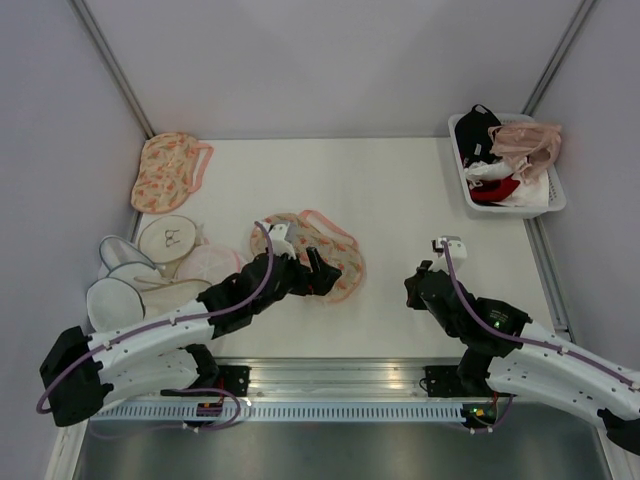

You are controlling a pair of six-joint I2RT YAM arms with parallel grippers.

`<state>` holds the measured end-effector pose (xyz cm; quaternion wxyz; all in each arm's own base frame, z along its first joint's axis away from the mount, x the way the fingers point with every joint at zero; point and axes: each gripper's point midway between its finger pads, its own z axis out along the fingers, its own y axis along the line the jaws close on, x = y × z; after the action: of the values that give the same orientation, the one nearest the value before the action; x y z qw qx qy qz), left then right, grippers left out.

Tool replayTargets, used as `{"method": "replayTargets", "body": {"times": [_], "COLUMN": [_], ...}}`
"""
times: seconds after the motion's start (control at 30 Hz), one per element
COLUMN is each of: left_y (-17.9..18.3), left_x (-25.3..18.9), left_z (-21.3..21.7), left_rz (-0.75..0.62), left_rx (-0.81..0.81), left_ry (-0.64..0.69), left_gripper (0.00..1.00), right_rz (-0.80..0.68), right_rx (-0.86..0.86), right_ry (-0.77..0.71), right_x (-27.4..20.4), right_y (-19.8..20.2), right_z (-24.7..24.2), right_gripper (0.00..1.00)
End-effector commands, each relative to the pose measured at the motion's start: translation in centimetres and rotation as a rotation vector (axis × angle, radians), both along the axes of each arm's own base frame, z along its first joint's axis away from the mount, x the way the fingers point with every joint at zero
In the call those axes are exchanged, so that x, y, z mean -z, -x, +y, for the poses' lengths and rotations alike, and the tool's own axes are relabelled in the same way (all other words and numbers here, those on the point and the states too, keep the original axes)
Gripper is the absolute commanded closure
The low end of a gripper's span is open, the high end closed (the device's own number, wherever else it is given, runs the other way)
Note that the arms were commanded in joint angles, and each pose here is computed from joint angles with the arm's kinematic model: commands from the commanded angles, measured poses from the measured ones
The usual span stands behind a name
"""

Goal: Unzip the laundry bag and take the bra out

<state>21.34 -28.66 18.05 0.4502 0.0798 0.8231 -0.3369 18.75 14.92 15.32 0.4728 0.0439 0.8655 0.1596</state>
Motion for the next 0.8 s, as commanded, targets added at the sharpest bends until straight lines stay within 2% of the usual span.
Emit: {"method": "replayTargets", "body": {"times": [0.0,0.03,0.1,0.13,0.23,0.33,0.5,0.57,0.77], "left_y": [0.6,1.3,1.4,1.7,1.4,0.5,-1.5,-2.5,-3.0], "left_x": [1.8,4.3,4.3,6.0,7.1,6.8,6.7,8.1,11.8], "left_z": [1.0,1.8,2.2,2.9,4.2,5.4,6.9,7.7,7.9], "left_rz": [0.175,0.251,0.276,0.337,0.392,0.352,0.277,0.28,0.449], "left_rx": [-0.184,-0.224,-0.262,-0.314,-0.421,-0.49,-0.597,-0.65,-0.664], "left_ry": [0.273,0.318,0.434,0.465,0.55,0.609,0.628,0.585,0.554], "left_gripper": [0.0,0.0,0.0,0.0,0.0,0.0,0.0,0.0,0.0], "right_rz": [-0.023,-0.021,-0.017,-0.014,-0.008,-0.007,0.01,0.015,0.026], "right_rx": [-0.006,-0.006,-0.015,-0.016,-0.016,-0.018,-0.041,-0.048,-0.063], "right_ry": [-0.026,-0.027,-0.027,-0.023,-0.016,-0.021,-0.019,-0.01,-0.002], "right_x": [-1.2,-1.1,-0.9,-0.7,-0.5,-0.4,0.3,0.5,1.0], "right_y": [-0.3,-0.3,-0.2,-0.2,-0.1,-0.1,0.1,0.1,0.3], "right_z": [0.6,0.5,0.8,0.7,0.6,0.6,1.2,1.3,1.4], "right_gripper": [1.0,0.99,1.0,1.0,1.0,0.99,1.0,1.0,1.0]}}
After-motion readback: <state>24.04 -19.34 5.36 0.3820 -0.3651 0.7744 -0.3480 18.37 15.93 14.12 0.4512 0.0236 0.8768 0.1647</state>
